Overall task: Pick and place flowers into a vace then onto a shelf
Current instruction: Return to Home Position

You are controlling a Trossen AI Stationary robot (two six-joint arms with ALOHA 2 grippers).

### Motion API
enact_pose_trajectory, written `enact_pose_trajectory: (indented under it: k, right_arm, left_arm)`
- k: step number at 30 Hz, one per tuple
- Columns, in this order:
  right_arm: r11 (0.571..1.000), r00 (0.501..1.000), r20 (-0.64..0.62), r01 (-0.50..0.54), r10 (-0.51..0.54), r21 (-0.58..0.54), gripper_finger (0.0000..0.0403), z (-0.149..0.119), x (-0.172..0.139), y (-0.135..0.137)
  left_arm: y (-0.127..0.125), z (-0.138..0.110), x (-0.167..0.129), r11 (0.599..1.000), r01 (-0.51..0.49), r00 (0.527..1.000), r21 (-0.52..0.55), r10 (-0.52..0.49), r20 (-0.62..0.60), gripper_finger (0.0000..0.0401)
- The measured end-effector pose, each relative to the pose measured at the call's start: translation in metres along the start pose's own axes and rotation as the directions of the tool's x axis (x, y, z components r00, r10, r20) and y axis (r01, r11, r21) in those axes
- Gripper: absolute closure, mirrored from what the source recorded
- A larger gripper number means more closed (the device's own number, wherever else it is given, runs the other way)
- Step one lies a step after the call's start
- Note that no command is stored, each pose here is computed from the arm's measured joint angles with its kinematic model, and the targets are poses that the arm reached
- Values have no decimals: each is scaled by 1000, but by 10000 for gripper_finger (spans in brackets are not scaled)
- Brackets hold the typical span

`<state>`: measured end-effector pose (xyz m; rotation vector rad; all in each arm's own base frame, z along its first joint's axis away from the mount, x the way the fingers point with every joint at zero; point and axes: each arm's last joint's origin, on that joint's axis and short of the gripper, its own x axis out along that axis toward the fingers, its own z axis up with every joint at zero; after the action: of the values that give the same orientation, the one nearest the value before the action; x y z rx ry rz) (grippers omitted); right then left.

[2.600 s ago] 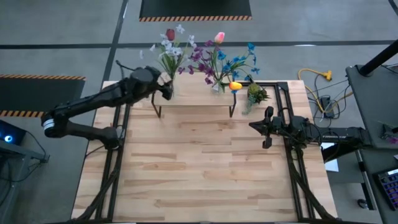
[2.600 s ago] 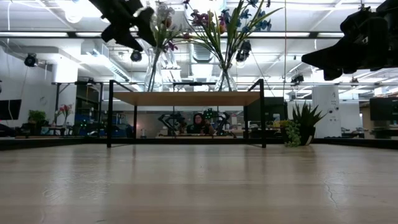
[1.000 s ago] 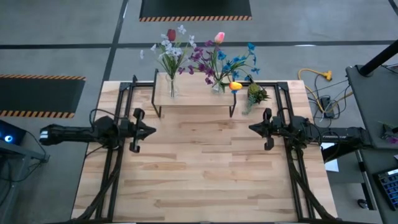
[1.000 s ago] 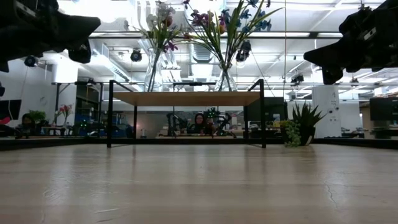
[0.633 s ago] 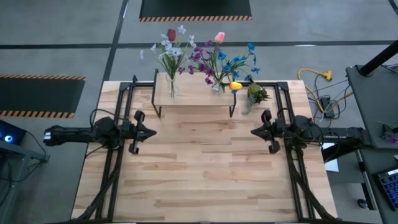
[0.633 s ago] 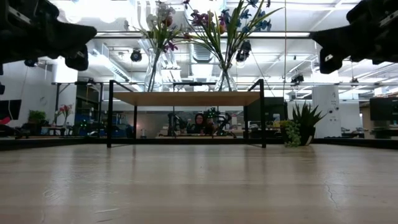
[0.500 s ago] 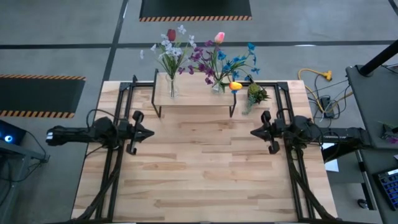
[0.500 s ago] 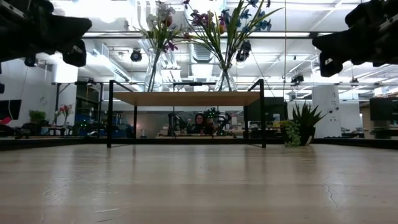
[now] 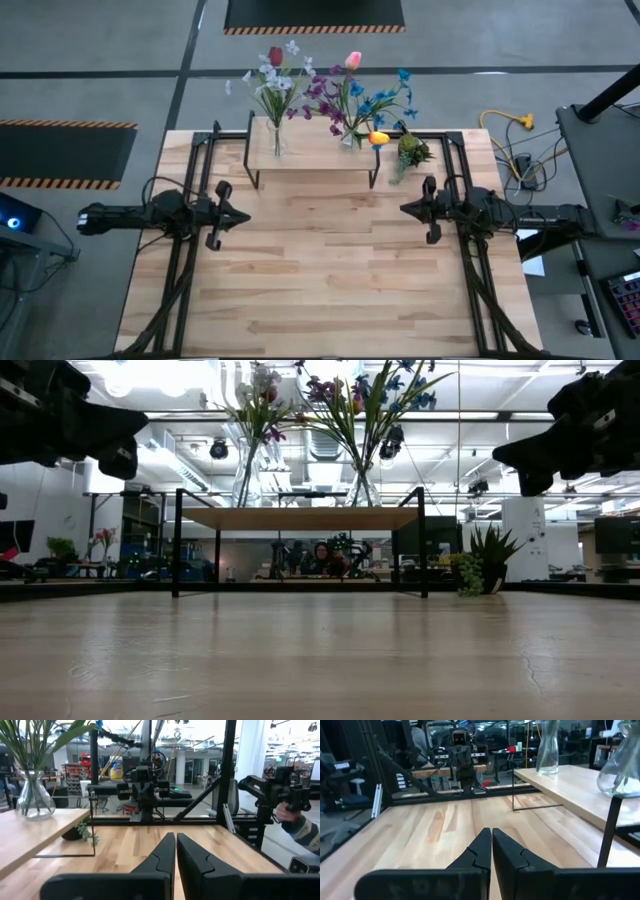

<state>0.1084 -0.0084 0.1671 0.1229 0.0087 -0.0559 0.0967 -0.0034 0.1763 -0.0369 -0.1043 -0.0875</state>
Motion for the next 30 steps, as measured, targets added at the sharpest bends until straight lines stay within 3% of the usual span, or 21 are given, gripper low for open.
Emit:
enact_pose_trajectory:
  k: [11,30]
  right_arm:
    - [999,998,59,-11,13,-44,394,6,0,1]
    - [997,999,33,-8,11,-79,394,3,1,1]
  left_arm:
    - [0,-2,0,1000,5,1000,-7,-5,-25,401]
    - [0,-6,2,1000,0,998,-30,-2,-68,401]
